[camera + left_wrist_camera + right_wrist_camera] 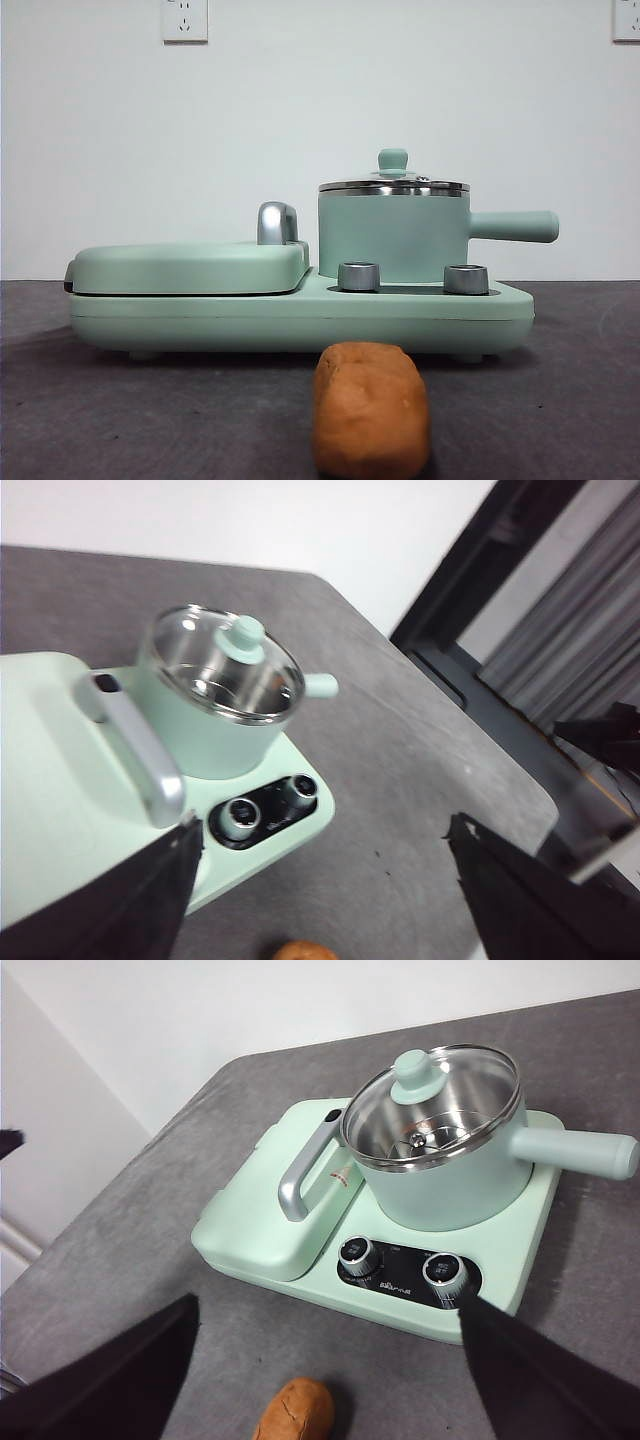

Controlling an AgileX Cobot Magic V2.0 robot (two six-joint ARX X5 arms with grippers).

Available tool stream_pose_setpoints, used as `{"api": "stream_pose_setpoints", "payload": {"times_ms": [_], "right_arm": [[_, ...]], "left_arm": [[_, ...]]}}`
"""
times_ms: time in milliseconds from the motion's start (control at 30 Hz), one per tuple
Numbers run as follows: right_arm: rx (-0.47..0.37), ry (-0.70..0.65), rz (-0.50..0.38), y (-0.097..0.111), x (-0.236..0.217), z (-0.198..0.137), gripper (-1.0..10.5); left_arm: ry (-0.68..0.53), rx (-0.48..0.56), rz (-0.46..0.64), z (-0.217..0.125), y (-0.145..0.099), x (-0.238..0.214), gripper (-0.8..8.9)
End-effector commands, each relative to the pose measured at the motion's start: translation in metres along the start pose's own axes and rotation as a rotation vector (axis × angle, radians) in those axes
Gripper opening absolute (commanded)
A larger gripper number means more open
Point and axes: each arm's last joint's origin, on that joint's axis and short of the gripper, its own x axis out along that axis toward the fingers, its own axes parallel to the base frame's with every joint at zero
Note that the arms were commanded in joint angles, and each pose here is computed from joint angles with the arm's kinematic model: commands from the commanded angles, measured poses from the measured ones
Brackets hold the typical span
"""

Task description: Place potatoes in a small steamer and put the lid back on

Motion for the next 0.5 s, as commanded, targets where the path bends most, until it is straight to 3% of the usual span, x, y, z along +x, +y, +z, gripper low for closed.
{"api": "stream_pose_setpoints", "payload": {"times_ms": [33,367,500], "right_arm": [[-0.024,-0.008,0.016,0.002,-0.001,0.003,4.5],[-0.022,-0.004,0.020,0.002,0.000,0.004,4.9],[-0.022,-0.004,0.019,0.002,0.000,0.004,4.9]], "left_arm": [[0.022,0.043,-0.039,0.016,0.000,0.014,4.18],[0.178,0.177,-0.166,0.062,-0.002,0.103,4.39],[0.206,0.219,-0.115,0.079,-0.001,0.150,4.38]]}}
